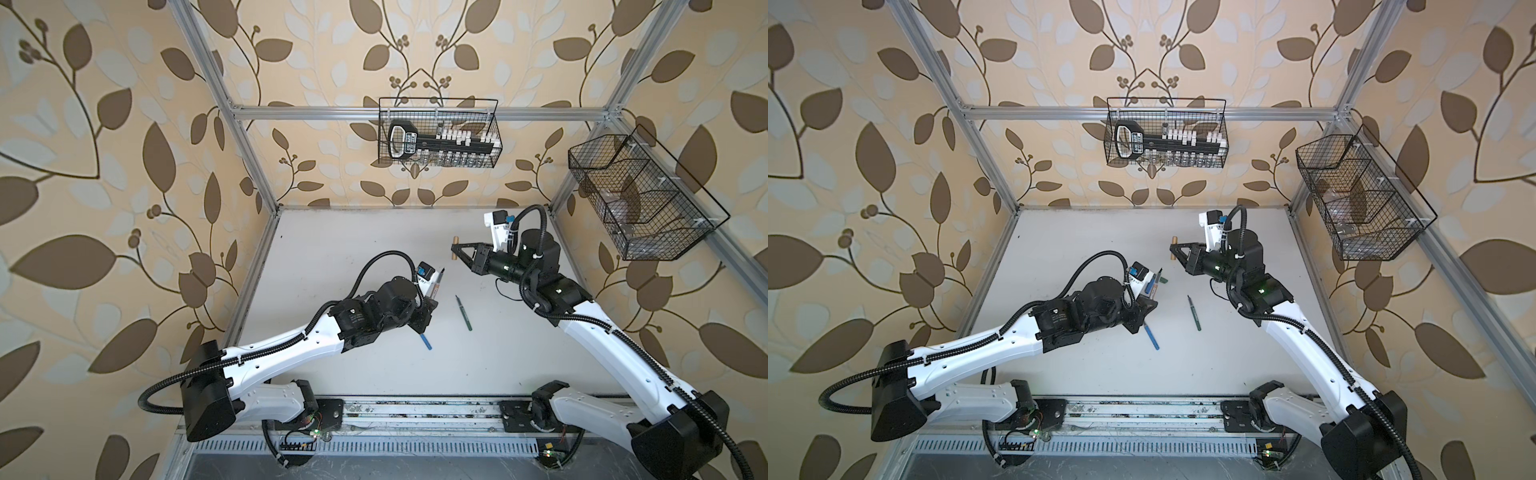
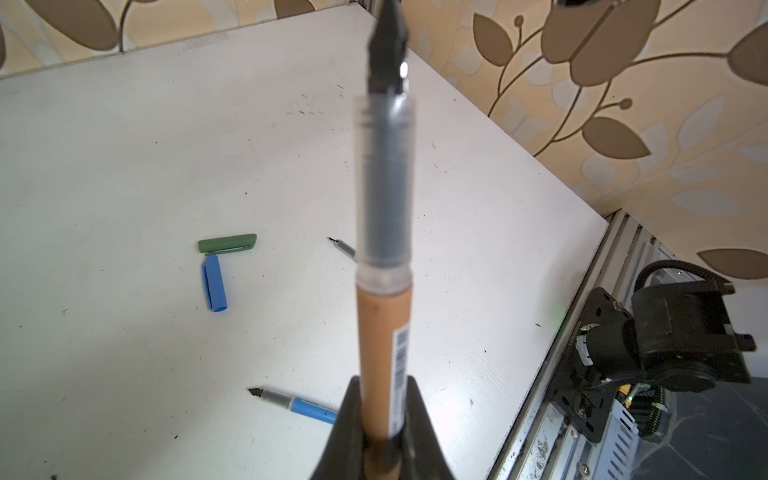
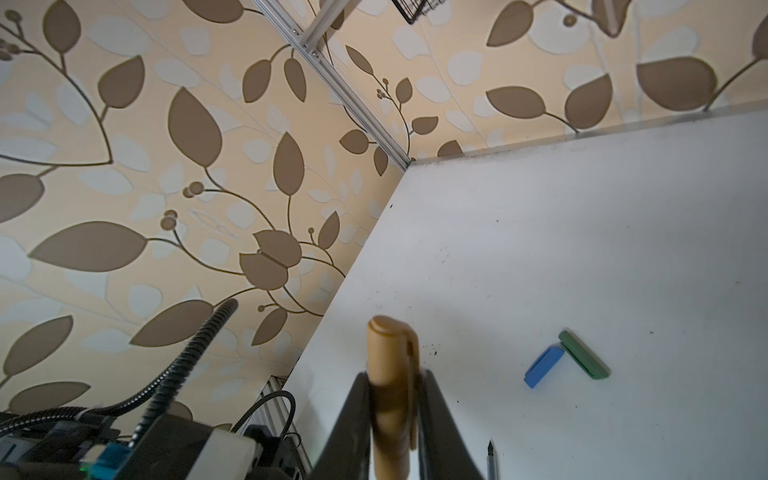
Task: Insert the pens into the pen caps
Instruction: 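Lift the tan cap with the right gripper and carry it toward the pen, then lower the tan cap onto the orange pen's nib with the right gripper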
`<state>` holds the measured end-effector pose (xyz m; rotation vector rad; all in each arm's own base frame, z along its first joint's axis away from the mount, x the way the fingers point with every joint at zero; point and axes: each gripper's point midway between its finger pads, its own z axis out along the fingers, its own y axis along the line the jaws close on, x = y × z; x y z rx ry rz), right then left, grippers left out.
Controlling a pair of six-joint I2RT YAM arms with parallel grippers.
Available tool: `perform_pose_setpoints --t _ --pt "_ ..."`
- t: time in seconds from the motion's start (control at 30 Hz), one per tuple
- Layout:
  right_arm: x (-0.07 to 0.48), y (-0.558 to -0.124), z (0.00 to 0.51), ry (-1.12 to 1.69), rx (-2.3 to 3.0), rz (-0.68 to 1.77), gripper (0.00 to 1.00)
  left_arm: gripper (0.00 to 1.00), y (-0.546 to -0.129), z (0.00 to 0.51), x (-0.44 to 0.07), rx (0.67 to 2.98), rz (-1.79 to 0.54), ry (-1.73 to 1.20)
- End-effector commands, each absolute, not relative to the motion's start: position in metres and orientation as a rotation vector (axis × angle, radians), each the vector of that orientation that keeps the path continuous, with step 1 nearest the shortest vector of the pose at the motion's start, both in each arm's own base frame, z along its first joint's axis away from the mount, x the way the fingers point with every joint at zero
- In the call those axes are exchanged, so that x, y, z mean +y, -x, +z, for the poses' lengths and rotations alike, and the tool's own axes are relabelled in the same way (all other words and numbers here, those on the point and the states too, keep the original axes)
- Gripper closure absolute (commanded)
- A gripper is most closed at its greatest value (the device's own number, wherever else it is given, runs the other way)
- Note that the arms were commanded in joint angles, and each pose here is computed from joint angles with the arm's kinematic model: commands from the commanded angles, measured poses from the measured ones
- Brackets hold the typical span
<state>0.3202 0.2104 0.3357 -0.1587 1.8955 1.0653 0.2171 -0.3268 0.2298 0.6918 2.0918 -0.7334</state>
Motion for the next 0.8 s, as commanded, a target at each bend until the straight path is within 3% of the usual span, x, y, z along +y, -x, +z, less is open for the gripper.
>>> perform_pose_setpoints --t 0.0,0.33,0.77 --pt "0.212 -0.321 0.359 0.194 1.839 1.034 0.80 0.95 -0.217 0.276 -0.337 1.953 -0.778 -0.676" --pt "0.223 -0.305 0.408 0.282 1.725 1.011 0.80 0.96 -0.211 0.291 -0.337 1.890 -0.760 -0.684" --pt "0.230 -0.293 0.389 0.238 1.718 1.127 0.80 0.95 -0.209 0.306 -0.331 1.839 -0.793 -0.645"
